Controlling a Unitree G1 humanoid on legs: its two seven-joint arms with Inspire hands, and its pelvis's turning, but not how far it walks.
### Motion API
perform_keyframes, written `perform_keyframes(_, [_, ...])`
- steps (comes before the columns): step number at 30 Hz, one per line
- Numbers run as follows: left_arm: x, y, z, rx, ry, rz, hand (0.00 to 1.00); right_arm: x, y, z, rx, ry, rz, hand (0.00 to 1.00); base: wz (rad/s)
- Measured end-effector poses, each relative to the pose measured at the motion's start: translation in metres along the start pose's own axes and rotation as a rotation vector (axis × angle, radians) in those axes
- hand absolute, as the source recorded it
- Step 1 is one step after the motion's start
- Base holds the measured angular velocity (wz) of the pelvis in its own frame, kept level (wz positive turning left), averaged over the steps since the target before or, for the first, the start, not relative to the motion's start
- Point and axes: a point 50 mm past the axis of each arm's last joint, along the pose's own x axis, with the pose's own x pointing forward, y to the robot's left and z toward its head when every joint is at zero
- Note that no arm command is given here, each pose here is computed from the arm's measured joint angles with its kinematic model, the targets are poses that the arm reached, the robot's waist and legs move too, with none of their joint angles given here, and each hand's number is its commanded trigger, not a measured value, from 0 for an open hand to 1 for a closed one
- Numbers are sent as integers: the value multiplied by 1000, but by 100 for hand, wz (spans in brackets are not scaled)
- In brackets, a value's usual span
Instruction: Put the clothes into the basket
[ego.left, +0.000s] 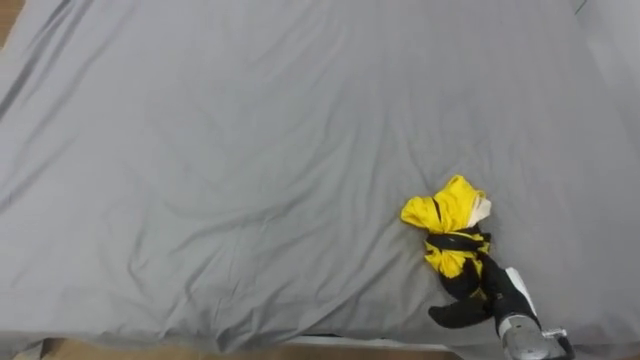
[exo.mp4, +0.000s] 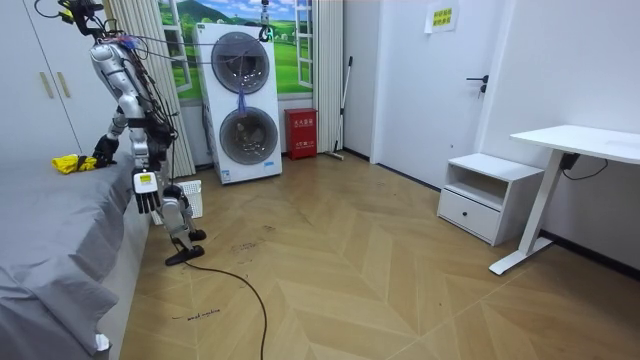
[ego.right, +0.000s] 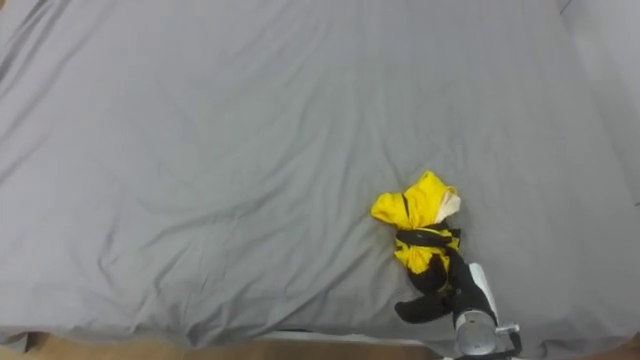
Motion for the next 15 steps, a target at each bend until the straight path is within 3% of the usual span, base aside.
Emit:
perform_keyframes(7, [0, 1, 0, 13, 1, -1, 0, 3, -15, -10, -21, 68, -43, 100, 1])
perform_keyframes(15, [0, 0, 0, 10, -3, -3, 0, -3, -14, -38, 2, 202, -27, 100, 2])
